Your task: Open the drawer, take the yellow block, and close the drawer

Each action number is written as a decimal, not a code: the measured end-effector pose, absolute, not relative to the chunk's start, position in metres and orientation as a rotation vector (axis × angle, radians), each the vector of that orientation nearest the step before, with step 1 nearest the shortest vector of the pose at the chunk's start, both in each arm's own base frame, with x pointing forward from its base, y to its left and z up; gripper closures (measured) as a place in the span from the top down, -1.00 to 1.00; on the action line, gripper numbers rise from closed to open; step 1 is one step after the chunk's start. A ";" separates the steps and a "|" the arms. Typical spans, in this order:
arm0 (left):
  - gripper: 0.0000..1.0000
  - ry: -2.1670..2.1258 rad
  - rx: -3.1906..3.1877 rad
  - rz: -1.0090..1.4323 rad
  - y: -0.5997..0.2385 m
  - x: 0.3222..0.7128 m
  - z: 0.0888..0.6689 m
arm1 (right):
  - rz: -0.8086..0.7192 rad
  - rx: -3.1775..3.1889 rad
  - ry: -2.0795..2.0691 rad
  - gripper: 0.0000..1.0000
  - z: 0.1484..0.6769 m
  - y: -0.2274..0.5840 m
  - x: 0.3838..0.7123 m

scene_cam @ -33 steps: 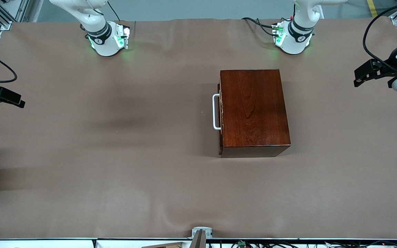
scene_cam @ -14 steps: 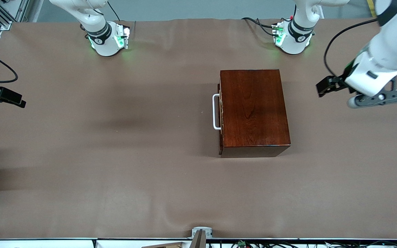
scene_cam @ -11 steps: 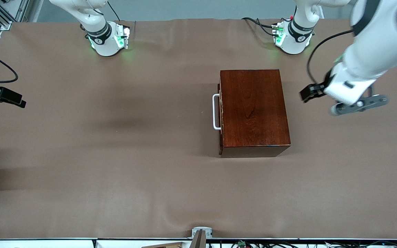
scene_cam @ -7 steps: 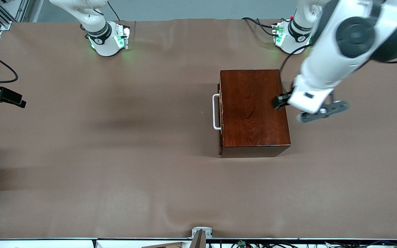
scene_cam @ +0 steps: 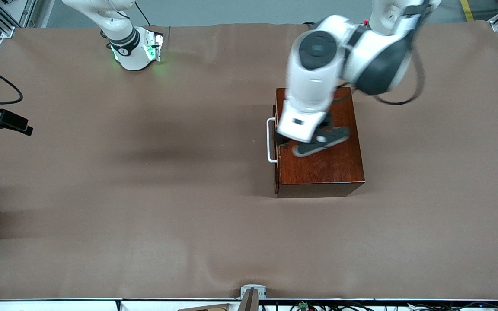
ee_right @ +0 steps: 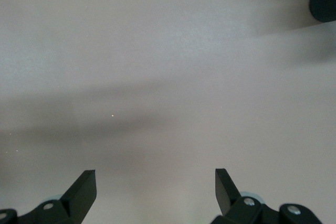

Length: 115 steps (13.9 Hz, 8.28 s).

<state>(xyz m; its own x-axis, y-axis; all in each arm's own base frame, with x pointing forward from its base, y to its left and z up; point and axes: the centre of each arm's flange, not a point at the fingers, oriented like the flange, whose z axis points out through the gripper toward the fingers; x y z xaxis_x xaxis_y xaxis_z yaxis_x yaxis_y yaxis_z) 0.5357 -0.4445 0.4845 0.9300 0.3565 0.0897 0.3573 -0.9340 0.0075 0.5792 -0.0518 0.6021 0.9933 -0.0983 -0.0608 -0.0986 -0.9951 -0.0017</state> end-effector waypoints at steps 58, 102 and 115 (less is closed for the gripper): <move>1.00 -0.141 -3.169 -0.215 -0.600 0.448 0.299 | 0.114 -3.132 0.129 1.00 0.599 -0.042 0.580; 1.00 0.111 -3.114 -0.114 -0.101 0.576 0.515 | 0.232 -2.118 2.047 1.00 0.423 0.406 0.582; 1.00 0.214 -3.096 -0.018 -0.052 0.557 0.583 | 0.211 -2.138 2.071 1.00 0.321 0.446 0.558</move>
<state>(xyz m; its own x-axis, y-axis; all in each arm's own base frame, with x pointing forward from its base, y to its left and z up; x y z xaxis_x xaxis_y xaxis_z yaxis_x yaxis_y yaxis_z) 0.5574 -0.0517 0.5834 0.9905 -0.1374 0.0089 -0.1370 -0.9898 -0.0385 0.5579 0.4464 0.3214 0.0327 -0.9771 -0.2101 -0.9994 -0.0303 -0.0150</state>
